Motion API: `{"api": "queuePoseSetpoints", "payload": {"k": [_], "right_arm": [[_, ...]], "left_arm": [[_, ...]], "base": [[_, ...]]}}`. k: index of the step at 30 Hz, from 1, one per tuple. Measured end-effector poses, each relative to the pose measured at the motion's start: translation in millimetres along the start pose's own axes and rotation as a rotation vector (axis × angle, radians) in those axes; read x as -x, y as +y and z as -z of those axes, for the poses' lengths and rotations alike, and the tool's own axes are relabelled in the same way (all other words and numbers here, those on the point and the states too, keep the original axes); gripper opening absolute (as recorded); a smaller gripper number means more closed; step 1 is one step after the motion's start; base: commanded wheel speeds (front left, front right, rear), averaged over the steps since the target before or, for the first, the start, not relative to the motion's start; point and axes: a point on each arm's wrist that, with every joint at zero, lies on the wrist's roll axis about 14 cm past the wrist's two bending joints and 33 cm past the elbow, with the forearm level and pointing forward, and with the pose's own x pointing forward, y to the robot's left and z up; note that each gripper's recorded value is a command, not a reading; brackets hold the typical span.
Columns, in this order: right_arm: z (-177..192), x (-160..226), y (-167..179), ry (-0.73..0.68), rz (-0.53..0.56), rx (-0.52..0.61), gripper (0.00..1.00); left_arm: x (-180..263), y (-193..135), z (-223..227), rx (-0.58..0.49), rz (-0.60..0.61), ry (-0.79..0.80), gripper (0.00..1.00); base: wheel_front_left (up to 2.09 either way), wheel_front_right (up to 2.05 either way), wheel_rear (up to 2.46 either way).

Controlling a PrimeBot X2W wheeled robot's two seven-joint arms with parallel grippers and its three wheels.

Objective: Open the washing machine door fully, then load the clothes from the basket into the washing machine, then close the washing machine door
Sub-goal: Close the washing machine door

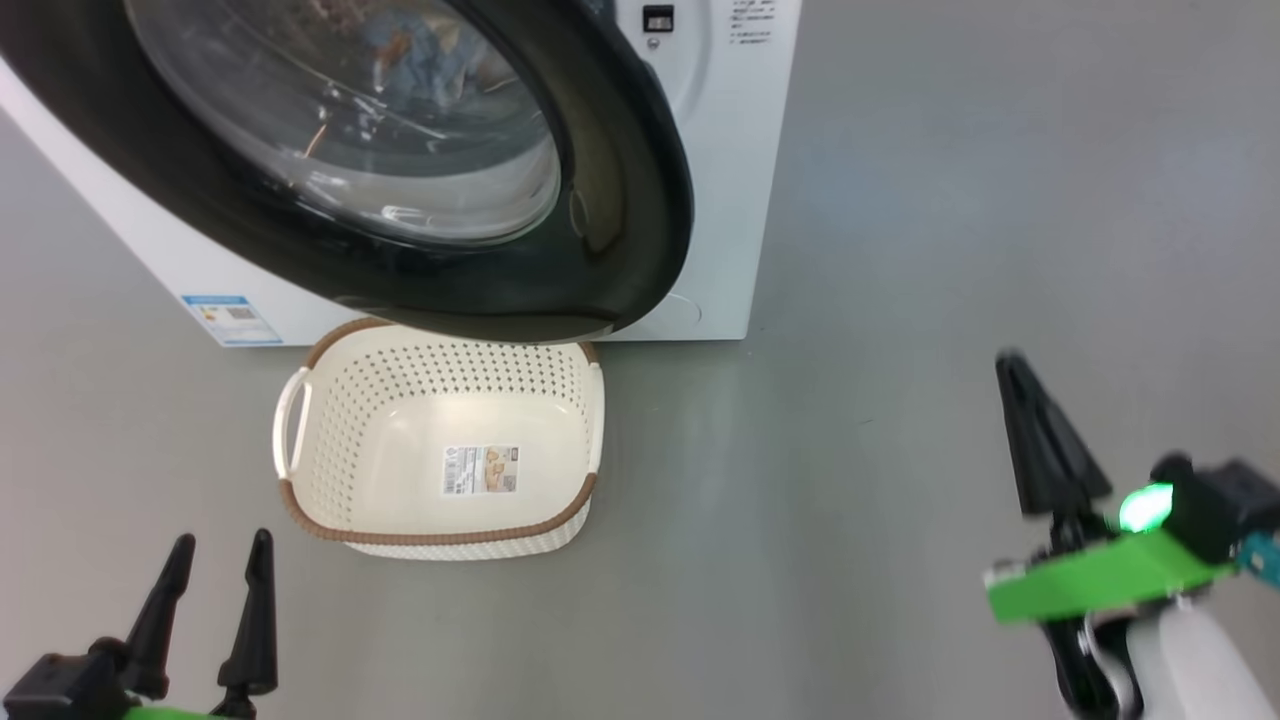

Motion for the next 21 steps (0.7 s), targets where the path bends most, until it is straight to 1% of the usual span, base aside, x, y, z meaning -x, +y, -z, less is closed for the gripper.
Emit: {"api": "queuePoseSetpoints", "payload": {"k": [4, 7, 10, 15, 19, 21], "right_arm": [[-21, -30, 23, -0.077, -0.077, -0.006, 0.0], [-37, -53, 47, -0.135, -0.153, -0.015, 0.0], [-43, -71, 76, -0.161, -0.24, -0.021, 0.0], [-38, -90, 119, -0.154, -0.373, -0.027, 0.0], [-23, -98, 144, -0.114, -0.443, -0.046, 0.0], [-14, -101, 150, -0.089, -0.458, -0.053, 0.0]], "left_arm": [[-4, 0, -7, 0.0, -0.001, -0.021, 1.0], [-6, 1, -10, 0.0, -0.004, -0.033, 1.0], [-7, 2, -12, 0.005, -0.012, -0.038, 1.0], [-9, 3, -17, 0.021, -0.03, -0.059, 1.0], [-4, 9, -16, 0.025, -0.056, -0.056, 1.0], [-1, 11, -16, 0.027, -0.067, -0.056, 1.0]], "base": [[0.0, 0.0, 0.0], [0.0, 0.0, 0.0], [0.0, 0.0, 0.0], [0.0, 0.0, 0.0], [0.0, 0.0, 0.0], [0.0, 0.0, 0.0]]}}
